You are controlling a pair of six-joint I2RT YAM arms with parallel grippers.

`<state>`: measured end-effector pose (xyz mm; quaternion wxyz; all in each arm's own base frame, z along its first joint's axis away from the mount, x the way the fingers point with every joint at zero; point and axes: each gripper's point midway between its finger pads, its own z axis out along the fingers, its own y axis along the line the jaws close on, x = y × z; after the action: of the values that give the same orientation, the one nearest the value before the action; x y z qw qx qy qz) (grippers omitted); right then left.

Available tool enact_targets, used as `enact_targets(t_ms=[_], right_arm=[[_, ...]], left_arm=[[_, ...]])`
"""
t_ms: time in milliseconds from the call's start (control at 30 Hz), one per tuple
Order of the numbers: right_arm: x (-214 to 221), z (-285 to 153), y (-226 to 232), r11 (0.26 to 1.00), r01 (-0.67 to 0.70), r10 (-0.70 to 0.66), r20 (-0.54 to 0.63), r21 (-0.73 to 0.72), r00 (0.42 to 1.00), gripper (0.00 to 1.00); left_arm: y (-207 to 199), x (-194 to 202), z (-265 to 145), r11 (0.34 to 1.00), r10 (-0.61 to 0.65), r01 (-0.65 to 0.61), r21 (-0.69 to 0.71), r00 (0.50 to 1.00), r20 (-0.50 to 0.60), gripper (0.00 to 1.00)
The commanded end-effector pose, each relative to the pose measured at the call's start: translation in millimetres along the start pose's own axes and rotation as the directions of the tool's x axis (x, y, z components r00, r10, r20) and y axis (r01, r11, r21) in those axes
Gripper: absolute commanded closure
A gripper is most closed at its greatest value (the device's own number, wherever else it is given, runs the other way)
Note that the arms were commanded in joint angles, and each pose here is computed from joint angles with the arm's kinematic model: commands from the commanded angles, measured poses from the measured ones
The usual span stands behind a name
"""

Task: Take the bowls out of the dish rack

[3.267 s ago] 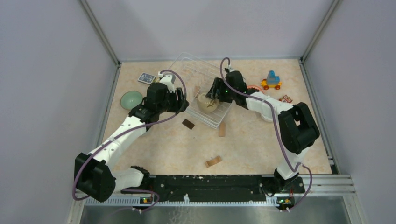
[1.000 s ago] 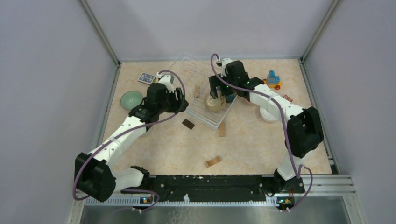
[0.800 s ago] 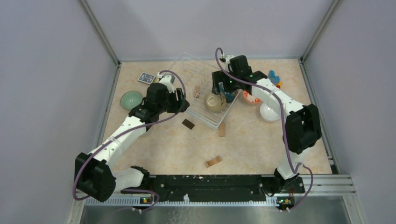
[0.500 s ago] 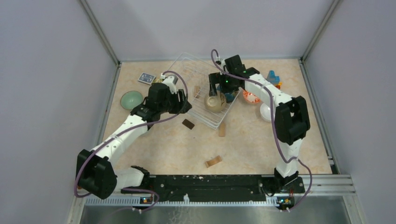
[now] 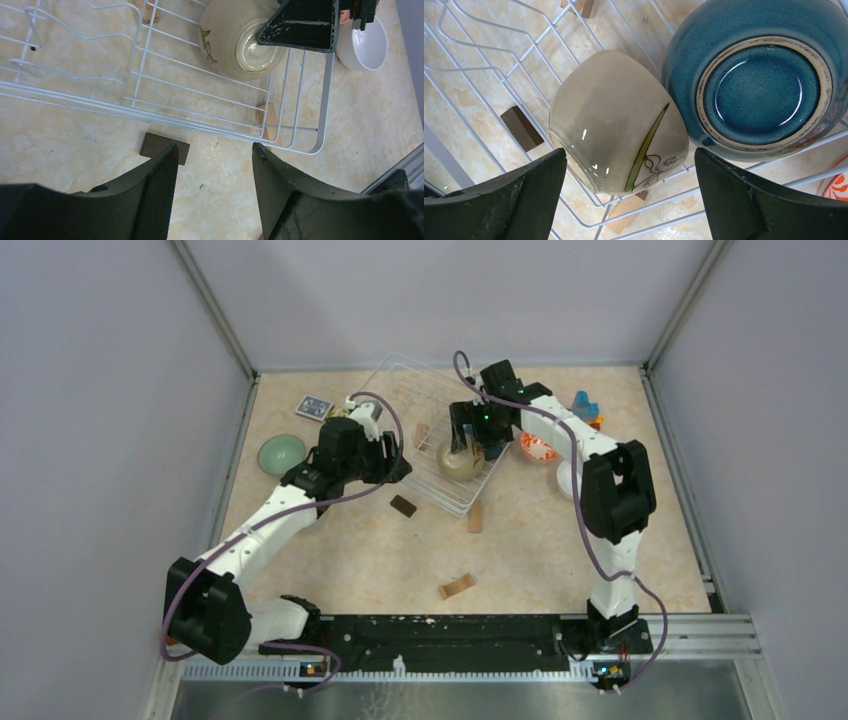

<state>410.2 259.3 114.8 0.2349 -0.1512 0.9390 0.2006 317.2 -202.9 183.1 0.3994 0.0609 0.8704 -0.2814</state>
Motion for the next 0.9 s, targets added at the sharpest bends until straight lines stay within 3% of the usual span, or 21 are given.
enact_targets(t_ms=[0,367,567,700,867], right_arm=[[-10,-6,-2,1.000,-0.021,0.021,0.018,0.000,1.000,0.03],[2,11,5,0.994,-0.062,0.059,-0.029,-0.087,0.998,0.02],[-9,-5,30,0.975,-0.048,0.054,0.019,-0.216,0.998,0.03],[-15,-19,51,0.949,-0.029,0.048,0.052,-0.315,0.997,0.11],[-16,-27,72,0.927,0.007,0.023,0.074,-0.376,0.997,0.14]], left_arm=[[-7,-16,0,0.999,0.012,-0.014,0.029,0.999,0.050,0.39],[-5,-18,-3,1.000,0.013,-0.014,0.017,0.998,0.059,0.37],[-6,-18,-3,1.000,0.013,-0.014,0.016,0.998,0.060,0.37],[-5,-18,-2,1.000,0.011,-0.012,0.015,0.998,0.058,0.37],[-6,-17,-1,1.000,0.008,-0.009,0.020,0.998,0.057,0.37]])
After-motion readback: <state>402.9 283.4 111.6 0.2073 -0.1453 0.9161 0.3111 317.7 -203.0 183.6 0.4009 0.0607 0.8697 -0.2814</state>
